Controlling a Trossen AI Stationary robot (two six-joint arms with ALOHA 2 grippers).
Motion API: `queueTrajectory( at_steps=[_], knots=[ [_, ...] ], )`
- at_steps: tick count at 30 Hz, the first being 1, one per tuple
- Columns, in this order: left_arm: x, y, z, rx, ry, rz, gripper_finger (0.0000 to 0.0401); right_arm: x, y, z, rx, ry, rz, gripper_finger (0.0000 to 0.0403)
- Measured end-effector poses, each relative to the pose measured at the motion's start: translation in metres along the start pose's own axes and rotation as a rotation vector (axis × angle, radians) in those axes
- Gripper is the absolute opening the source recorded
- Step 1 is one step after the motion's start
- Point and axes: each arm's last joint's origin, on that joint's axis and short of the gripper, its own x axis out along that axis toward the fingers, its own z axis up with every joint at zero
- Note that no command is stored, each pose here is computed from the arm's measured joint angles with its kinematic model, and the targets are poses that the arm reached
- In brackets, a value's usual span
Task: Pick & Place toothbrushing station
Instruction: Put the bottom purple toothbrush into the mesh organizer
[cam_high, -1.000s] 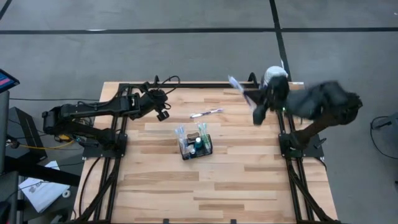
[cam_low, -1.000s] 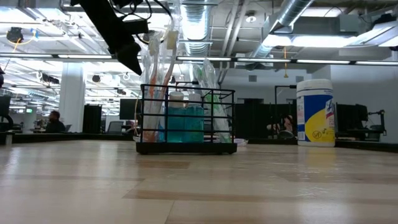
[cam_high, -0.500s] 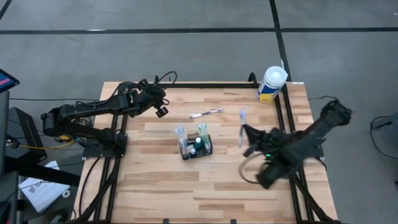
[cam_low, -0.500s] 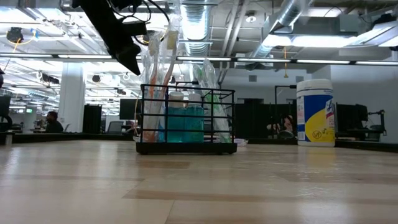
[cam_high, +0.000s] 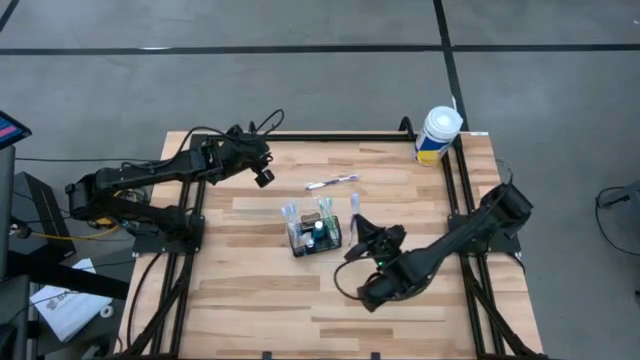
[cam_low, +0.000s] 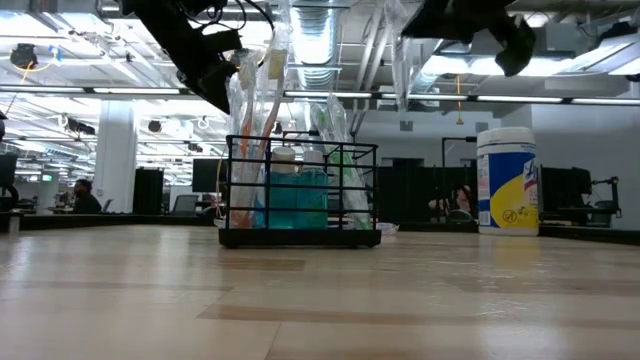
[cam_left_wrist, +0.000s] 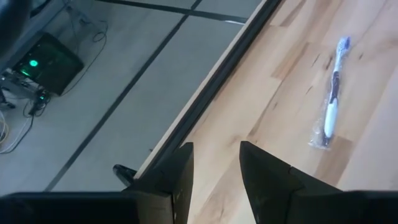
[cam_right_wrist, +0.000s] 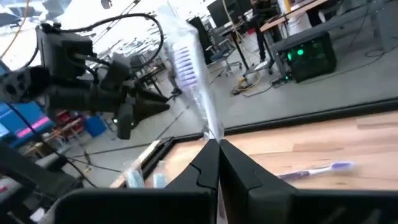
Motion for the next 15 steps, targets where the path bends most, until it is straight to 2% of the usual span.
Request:
queueTrajectory(
  at_steps=[6, 9, 15],
  knots=[
    [0.0, 0.0, 0.002, -0.001, -0.016, -0.01, 0.0122, 0.013, 0.014, 0.002, -0.05, -0.021, -0.033, 0.0],
    [0.0, 0.0, 0.004, -0.011, -0.034, -0.009, 0.0122, 0.016, 0.015, 0.007, -0.096, -0.023, -0.042, 0.0],
    [0.0, 0.0, 0.005, -0.019, -0.049, -0.01, 0.0122, 0.017, 0.016, 0.007, -0.109, -0.024, -0.043, 0.0]
  ],
)
